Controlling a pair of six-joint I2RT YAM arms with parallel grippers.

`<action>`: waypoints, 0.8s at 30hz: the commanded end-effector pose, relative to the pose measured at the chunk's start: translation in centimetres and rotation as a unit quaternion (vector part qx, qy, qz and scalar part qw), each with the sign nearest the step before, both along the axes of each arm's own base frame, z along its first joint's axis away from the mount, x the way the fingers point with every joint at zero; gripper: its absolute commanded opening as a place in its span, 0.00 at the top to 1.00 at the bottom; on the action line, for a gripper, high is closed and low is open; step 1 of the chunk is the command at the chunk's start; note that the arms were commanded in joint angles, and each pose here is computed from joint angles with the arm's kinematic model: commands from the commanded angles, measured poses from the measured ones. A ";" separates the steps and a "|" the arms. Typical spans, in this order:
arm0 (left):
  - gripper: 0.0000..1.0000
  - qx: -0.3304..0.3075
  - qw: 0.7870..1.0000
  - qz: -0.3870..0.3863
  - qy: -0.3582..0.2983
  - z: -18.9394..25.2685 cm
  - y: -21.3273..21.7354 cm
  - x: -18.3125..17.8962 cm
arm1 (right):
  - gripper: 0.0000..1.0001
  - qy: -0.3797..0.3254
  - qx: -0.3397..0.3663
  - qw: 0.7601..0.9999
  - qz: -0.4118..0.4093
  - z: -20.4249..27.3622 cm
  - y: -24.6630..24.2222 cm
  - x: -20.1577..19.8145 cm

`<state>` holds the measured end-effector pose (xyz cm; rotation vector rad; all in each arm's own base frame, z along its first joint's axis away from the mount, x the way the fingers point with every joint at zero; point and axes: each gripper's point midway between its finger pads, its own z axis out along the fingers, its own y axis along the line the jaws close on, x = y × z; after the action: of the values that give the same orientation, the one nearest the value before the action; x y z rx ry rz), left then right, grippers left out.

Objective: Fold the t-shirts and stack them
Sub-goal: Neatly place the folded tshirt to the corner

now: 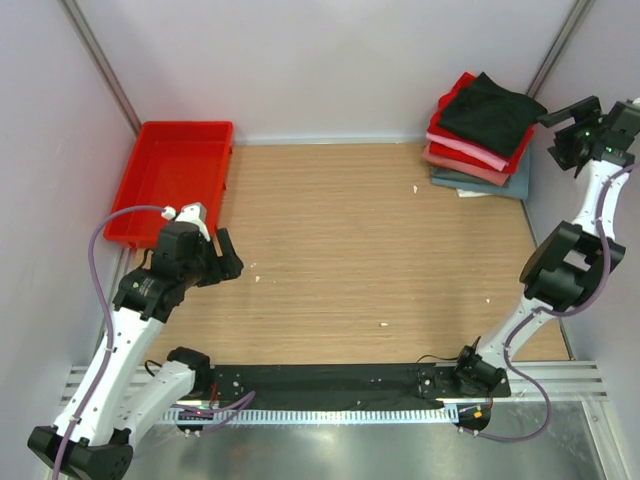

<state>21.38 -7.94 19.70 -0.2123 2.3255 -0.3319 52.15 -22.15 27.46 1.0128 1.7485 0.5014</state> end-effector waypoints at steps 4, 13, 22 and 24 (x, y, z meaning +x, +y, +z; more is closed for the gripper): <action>0.24 -0.007 1.000 -0.002 -0.024 0.9 -0.2 0.5 | 0.09 -0.136 -0.053 0.970 -0.195 10.6 -8.0 -8.0; 0.24 -0.006 1.000 0.002 -0.028 1.0 0.0 0.5 | 0.55 -0.196 -0.033 0.980 0.023 12.4 -1.3 2.9; 0.24 -0.005 1.000 0.004 -0.029 1.0 0.1 0.6 | 0.76 -0.214 0.038 0.973 0.080 7.4 -0.6 9.9; 0.24 -0.005 1.000 0.005 -0.027 1.0 0.1 0.6 | 0.78 -0.199 0.026 0.977 0.066 5.1 -1.4 10.7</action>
<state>21.29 -7.89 19.95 -0.2122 2.3138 -0.3358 62.13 -19.53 36.80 0.5777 1.4561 0.7843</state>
